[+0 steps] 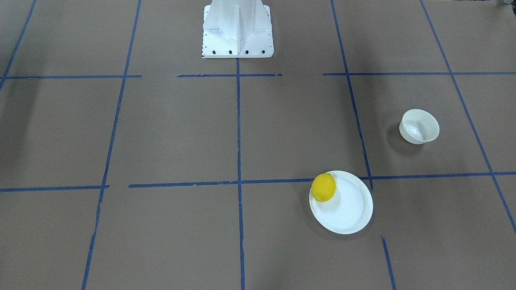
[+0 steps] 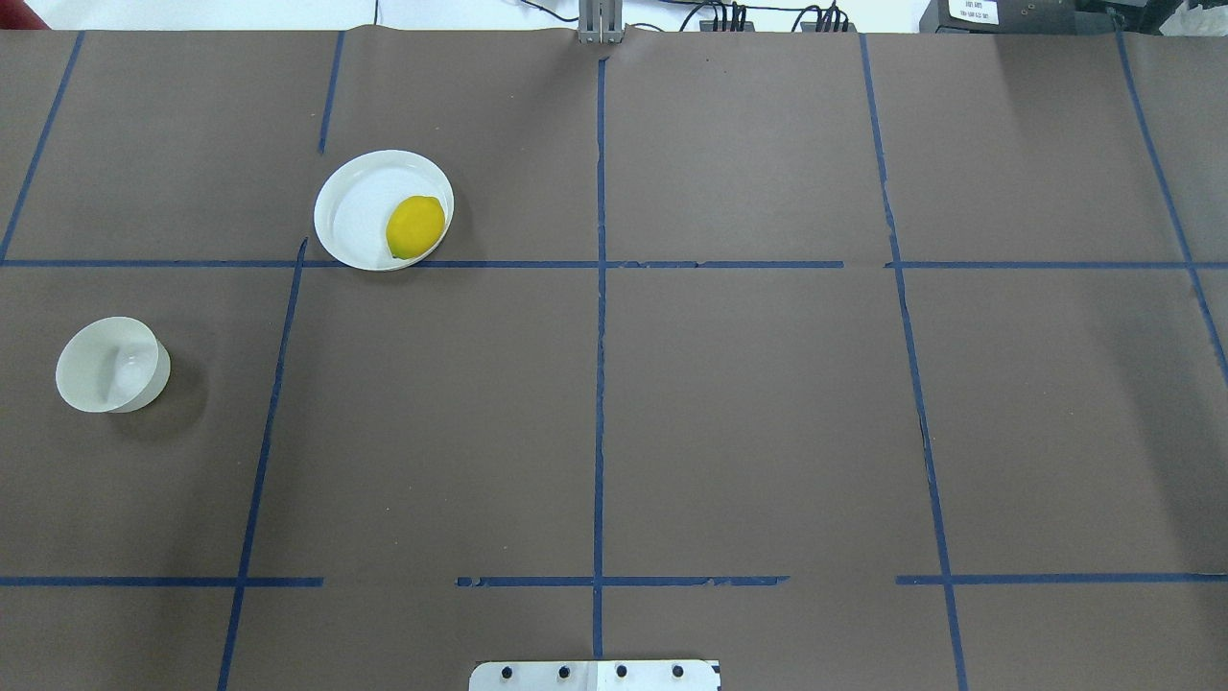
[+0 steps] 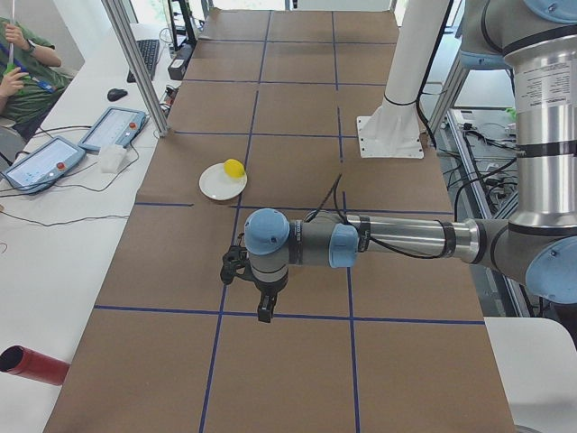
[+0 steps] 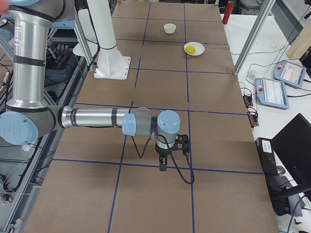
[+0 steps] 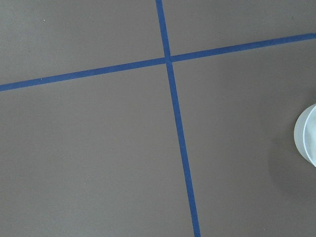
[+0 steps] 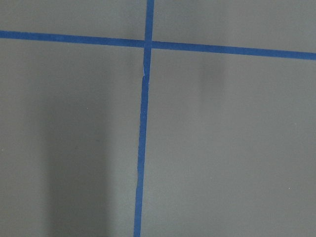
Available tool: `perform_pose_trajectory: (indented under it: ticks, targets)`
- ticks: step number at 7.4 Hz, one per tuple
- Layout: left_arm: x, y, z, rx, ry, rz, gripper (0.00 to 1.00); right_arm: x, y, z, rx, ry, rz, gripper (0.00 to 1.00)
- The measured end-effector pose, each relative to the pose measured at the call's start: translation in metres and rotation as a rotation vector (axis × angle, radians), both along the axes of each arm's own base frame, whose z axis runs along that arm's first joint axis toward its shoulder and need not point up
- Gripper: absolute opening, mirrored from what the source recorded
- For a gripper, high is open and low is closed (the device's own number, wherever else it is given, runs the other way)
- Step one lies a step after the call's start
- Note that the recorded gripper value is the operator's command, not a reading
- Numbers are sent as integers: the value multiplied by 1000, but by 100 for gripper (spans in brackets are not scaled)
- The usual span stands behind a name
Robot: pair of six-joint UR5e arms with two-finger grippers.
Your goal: Move lemon from plate to bowl
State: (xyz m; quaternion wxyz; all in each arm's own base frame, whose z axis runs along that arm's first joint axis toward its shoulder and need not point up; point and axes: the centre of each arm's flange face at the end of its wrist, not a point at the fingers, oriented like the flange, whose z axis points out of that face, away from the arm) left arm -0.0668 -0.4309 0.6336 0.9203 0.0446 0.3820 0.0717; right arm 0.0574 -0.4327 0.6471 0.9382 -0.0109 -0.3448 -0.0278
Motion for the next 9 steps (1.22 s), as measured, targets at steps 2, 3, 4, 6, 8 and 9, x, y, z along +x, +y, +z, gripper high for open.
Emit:
perform_pose_trajectory:
  ticks: [2,3,4,6,8,9]
  targets:
    - [0,-1,-1,2,-2,-1,100,0,0,0,0,0,0,100]
    - [0,-1,-2,5,0,-1,100,0,0,0,0,0,0,100]
    - [0,-4,-8,27,1,0,100,0,0,0,0,0,0,100]
    - [6,-23,-40,175,3,8,100,0,0,0,0,0,0,100]
    - [40,-58,-87,258,17,13,100,0,0,0,0,0,0,100]
    - [71,-81,-117,276,35,29,100,0,0,0,0,0,0,100]
